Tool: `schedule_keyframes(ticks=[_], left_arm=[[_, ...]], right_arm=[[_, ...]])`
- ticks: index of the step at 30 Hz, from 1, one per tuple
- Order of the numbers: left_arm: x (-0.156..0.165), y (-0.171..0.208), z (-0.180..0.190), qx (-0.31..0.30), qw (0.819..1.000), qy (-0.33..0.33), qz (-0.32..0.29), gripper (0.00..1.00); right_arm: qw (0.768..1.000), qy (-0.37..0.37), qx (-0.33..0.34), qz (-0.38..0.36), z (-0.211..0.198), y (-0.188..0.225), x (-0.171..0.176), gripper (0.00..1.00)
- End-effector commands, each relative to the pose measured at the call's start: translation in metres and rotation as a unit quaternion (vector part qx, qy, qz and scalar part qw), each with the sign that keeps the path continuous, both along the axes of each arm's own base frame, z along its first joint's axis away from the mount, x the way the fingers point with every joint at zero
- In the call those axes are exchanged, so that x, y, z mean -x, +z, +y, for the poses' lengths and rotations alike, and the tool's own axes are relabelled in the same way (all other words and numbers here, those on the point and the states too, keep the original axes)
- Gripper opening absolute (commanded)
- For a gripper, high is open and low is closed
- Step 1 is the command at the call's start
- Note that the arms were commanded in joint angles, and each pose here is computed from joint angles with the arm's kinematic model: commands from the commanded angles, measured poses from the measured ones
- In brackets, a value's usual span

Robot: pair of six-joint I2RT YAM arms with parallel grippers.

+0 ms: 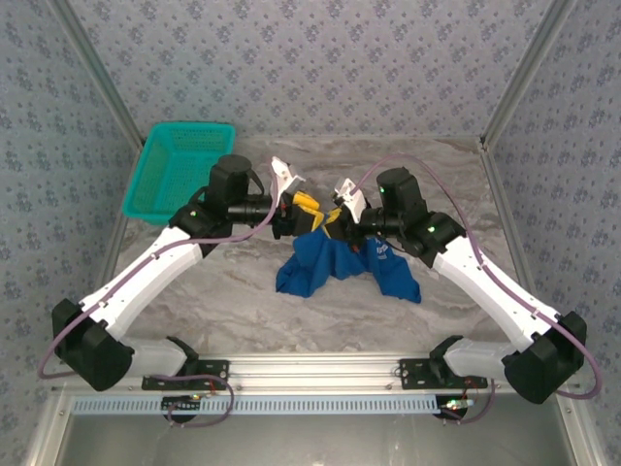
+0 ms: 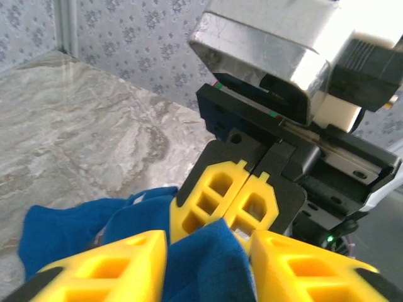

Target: Fold the inside-out t-shirt

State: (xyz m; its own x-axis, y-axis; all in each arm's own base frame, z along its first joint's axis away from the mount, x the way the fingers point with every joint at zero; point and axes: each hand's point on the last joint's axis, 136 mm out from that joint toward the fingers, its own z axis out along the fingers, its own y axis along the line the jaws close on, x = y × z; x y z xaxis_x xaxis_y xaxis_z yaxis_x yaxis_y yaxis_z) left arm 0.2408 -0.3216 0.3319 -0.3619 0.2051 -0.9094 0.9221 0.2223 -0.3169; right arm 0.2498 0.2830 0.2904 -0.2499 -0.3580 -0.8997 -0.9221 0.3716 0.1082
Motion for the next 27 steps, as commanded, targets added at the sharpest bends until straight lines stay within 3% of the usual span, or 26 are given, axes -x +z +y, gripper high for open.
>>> schedule_keyframes(ticks=[1, 5, 13, 21, 26, 27], left_arm=[[0.007, 0.015, -0.002, 0.019, 0.999, -0.028, 0.005, 0.44], [0.01, 0.012, -0.004, 0.018, 0.999, -0.038, 0.018, 0.43], [0.01, 0.008, -0.003, 0.015, 0.999, -0.04, 0.026, 0.27], [0.009, 0.002, -0.005, 0.007, 0.998, -0.05, 0.036, 0.28], [0.008, 0.007, -0.004, 0.015, 0.998, -0.046, 0.031, 0.01], [0.005, 0.009, -0.003, 0.017, 0.999, -0.036, 0.03, 0.0]], right_arm=[[1.0, 0.003, -0.007, -0.025, -0.001, 0.012, 0.004, 0.0], [1.0, 0.0, -0.007, -0.027, -0.002, 0.013, 0.003, 0.0], [1.0, -0.004, -0.01, -0.03, -0.002, 0.015, 0.002, 0.0], [0.999, -0.005, -0.013, -0.031, -0.001, 0.018, 0.001, 0.0], [1.0, -0.012, -0.007, -0.026, -0.003, 0.014, -0.001, 0.0], [1.0, -0.015, -0.003, -0.022, -0.004, 0.011, -0.001, 0.0]])
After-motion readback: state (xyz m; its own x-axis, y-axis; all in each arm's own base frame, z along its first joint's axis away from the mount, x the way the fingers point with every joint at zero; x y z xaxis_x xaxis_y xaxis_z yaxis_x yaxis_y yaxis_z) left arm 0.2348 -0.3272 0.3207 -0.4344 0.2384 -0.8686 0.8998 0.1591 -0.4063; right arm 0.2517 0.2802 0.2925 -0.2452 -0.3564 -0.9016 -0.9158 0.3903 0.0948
